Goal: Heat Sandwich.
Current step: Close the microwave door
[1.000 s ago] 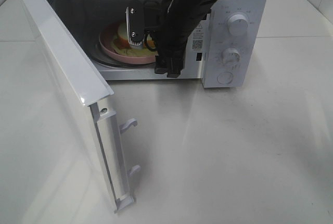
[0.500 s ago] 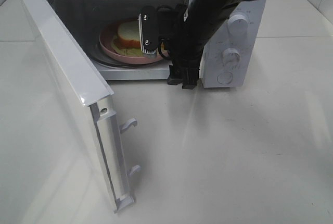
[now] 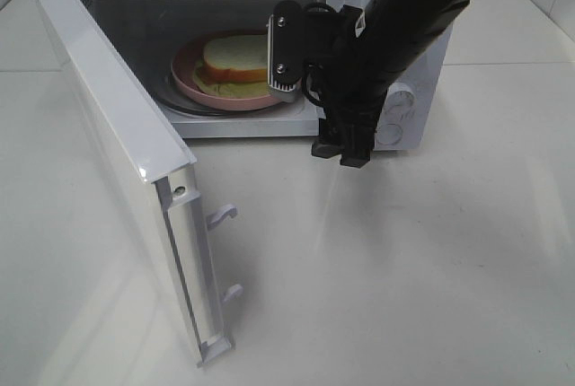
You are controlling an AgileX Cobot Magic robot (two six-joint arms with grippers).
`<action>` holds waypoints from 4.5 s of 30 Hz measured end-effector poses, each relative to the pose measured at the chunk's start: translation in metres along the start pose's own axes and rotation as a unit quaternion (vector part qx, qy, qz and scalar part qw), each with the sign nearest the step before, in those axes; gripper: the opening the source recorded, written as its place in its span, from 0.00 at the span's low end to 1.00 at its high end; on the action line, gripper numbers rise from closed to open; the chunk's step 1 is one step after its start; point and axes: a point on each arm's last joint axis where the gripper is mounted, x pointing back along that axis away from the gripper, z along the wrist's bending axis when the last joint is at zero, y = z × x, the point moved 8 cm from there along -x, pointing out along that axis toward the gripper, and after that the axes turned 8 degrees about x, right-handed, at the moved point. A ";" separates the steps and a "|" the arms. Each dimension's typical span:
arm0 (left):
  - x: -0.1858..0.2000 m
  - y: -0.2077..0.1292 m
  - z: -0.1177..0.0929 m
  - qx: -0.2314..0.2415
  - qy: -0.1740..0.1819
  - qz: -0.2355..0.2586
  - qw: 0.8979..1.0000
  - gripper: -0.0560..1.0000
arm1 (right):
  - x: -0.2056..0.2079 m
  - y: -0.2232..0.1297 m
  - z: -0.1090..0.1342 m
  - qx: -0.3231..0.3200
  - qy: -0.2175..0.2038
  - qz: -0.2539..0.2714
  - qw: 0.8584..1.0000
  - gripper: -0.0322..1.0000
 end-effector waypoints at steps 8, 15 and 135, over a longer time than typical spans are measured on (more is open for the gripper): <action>0.000 0.000 0.000 0.000 0.000 0.000 1.000 0.99 | 0.019 -0.012 0.026 -0.043 0.008 0.004 0.999 0.78; 0.000 0.000 0.000 0.000 0.000 0.000 1.000 0.99 | 0.044 -0.021 0.046 -0.111 -0.001 -0.001 0.994 0.78; 0.000 0.000 0.000 0.000 0.000 0.000 1.000 0.99 | 0.259 -0.161 0.243 -0.602 -0.316 -0.072 0.730 0.77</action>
